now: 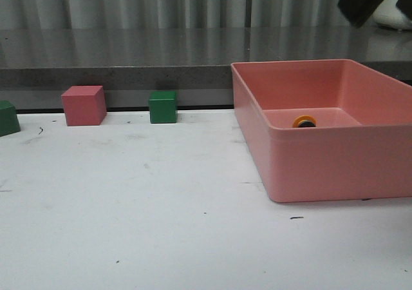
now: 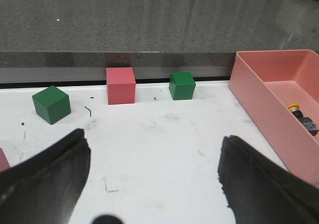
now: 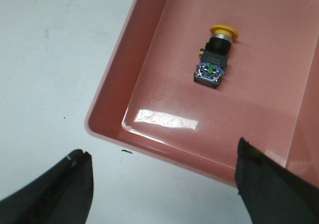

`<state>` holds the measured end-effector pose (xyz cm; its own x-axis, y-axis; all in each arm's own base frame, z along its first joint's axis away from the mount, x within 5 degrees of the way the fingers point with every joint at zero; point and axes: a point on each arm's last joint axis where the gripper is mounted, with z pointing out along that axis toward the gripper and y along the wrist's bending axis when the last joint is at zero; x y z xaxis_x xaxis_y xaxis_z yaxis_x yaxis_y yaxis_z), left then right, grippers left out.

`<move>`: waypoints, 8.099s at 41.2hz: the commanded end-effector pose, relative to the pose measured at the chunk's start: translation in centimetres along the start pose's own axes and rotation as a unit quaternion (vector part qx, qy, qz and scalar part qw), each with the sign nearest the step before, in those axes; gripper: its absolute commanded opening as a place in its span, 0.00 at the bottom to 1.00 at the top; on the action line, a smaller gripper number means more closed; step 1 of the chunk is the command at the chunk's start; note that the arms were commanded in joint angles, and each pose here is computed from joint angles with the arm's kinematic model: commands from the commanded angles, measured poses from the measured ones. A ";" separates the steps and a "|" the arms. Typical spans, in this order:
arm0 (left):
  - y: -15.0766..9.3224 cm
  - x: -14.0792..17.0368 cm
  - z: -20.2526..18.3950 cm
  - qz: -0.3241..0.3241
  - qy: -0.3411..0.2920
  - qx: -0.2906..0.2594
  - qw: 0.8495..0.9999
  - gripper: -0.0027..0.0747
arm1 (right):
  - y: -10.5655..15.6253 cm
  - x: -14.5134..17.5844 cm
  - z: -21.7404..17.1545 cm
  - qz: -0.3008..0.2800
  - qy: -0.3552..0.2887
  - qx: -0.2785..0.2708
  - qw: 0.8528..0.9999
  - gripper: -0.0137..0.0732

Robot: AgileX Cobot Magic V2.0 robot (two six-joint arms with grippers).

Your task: Place and stand button with both arms

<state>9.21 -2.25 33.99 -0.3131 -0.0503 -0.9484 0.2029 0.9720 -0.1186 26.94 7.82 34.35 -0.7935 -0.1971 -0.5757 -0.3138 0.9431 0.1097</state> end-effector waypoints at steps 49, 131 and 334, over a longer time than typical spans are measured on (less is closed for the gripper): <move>-0.3 -1.7 -0.3 -0.004 -0.052 0.008 0.999 0.71 | -4.2 -7.3 18.2 0.120 0.065 0.090 0.987 0.78; -0.3 -1.7 -0.3 -0.005 -0.052 0.009 0.999 0.71 | 15.5 -6.1 9.2 0.014 0.105 -0.025 0.994 0.48; -2.0 -3.9 3.9 0.101 0.136 0.049 0.984 0.71 | 5.7 13.7 -7.5 -0.182 -0.238 -0.088 0.950 0.87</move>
<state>12.16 -4.16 35.49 -0.4936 0.1825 -0.8503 0.3447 0.9387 0.0013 10.19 8.31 31.68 -0.3693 -0.3737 -0.8509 -0.6422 0.7644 -0.0570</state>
